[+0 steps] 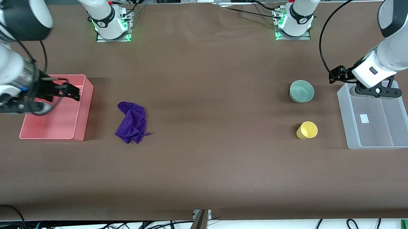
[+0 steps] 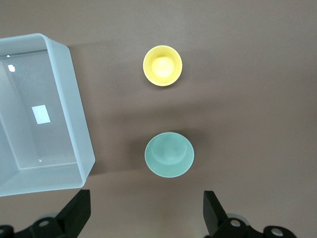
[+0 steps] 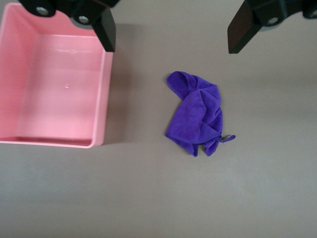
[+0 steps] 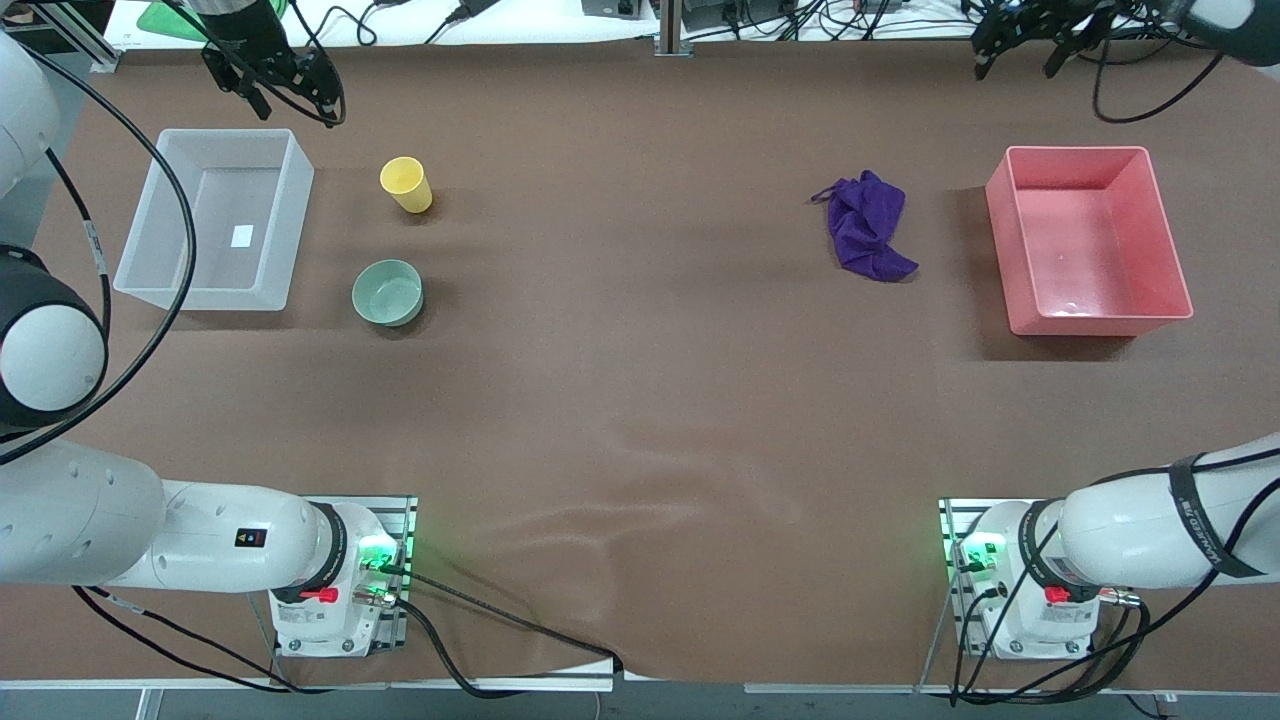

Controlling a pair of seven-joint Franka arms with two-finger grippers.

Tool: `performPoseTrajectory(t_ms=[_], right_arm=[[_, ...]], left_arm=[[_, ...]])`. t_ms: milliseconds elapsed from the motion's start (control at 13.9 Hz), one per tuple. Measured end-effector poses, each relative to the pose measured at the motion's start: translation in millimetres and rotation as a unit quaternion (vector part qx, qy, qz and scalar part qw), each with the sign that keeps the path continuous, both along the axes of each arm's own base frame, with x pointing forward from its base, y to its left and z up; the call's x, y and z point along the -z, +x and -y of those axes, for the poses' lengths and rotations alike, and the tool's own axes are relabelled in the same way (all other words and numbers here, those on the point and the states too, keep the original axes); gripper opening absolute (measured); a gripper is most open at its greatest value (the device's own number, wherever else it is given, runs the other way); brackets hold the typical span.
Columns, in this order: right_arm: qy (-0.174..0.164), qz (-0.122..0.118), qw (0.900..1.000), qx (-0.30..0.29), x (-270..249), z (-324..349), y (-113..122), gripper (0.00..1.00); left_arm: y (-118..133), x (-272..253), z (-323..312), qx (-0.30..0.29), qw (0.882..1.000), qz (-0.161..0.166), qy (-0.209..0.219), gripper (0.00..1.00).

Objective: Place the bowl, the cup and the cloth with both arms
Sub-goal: 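Lower the right gripper onto the cloth while the left gripper reaches the green cup, then carry the cloth into the pink bin while the left gripper moves the cup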

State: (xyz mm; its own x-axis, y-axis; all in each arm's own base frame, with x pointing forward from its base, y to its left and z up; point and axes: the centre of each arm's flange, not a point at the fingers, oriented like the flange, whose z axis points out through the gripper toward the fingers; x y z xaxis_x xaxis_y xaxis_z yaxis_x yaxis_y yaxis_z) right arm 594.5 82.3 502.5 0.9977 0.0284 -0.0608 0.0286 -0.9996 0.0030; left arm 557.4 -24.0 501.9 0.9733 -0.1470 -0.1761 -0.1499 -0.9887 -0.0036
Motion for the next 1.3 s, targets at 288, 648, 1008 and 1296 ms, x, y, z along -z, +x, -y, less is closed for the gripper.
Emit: performPoseTrajectory(t_ms=[288, 648, 1008, 1296], right_arm=[[0.002, -0.041, 0.999, -0.009, 120.1, -11.8, 16.7, 1.0], [0.024, 0.005, 0.998, -0.051, 235.0, -72.0, 7.5, 1.0], [0.038, 0.039, 0.997, -0.058, 308.3, -84.2, -12.2, 1.0], [0.039, 0.038, 0.997, -0.059, 322.8, -83.1, -18.2, 0.69]], left_arm=[[-1.9, 69.3, -11.9, 0.042, 0.997, -0.069, -0.008, 1.0], [-4.9, 198.5, -20.8, 0.164, 0.979, -0.122, 0.001, 1.0], [-50.5, 291.8, -22.6, 0.264, 0.963, -0.053, -0.025, 0.97], [-82.9, 330.3, -18.6, 0.279, 0.958, -0.054, -0.035, 0.65]])
